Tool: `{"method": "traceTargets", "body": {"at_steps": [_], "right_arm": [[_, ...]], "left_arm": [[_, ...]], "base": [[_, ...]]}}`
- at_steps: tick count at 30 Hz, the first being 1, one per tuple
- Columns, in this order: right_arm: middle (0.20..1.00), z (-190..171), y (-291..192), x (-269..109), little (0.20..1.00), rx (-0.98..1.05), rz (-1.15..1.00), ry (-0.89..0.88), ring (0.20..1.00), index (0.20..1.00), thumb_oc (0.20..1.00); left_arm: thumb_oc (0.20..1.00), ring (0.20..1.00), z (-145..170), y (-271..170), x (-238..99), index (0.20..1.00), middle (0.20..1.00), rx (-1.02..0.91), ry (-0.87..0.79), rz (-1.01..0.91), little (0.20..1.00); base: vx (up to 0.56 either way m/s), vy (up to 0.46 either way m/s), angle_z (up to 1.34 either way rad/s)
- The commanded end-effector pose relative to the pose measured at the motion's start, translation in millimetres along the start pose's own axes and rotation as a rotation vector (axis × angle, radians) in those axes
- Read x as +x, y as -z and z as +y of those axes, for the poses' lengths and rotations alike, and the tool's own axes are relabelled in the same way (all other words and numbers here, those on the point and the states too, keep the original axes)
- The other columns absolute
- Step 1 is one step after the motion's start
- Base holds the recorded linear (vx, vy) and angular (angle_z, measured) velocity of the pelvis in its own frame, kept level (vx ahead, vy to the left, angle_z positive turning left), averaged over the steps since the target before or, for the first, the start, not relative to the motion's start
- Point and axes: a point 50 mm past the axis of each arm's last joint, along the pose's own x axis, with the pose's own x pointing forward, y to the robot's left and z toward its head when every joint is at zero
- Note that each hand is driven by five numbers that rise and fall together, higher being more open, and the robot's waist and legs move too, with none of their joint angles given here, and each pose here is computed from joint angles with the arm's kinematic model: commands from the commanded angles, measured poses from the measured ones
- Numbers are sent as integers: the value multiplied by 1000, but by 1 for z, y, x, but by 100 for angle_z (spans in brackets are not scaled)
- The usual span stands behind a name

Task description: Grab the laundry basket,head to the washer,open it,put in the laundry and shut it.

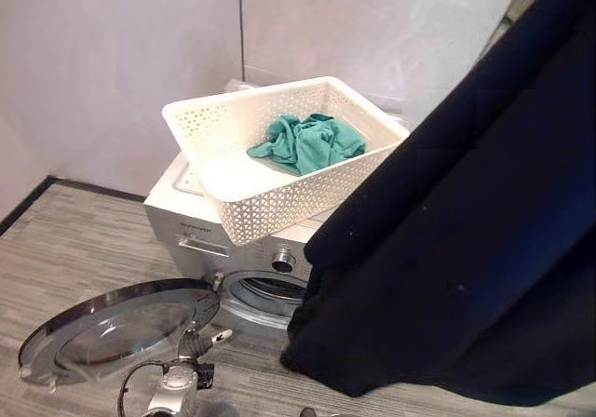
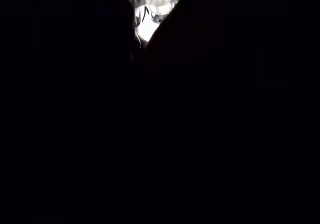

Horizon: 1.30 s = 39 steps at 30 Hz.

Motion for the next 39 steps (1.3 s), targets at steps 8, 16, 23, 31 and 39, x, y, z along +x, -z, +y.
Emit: {"method": "traceTargets", "body": {"at_steps": [8, 16, 23, 31, 39], "right_arm": [[200, 7, 15, -19, 200, -30, 119, -98, 200, 200, 200], [200, 20, -8, -62, 200, 164, 215, -226, 200, 200, 200], [200, 18, -24, -106, 200, 323, 391, -328, 200, 200, 200], [200, 25, -25, -116, 200, 383, 440, -410, 200, 200, 200], [200, 38, -26, -103, 200, 397, 382, -425, 200, 200, 200]], "left_arm": [[1000, 1000, -7, -14, 4, 1000, 1000, 91, 38, -70, 1000], [1000, 1000, -2, -95, -25, 1000, 1000, 54, 143, -504, 1000], [1000, 1000, 12, -142, -75, 1000, 1000, -61, 240, -781, 1000], [1000, 1000, 17, -158, -118, 1000, 1000, -162, 467, -864, 1000], [1000, 1000, -2, -133, -116, 1000, 1000, -161, 633, -688, 1000]], "base": [[-71, 205, 24], [-69, 64, -19], [-33, 17, 3], [-11, 5, 15], [1, 4, -1]]}}
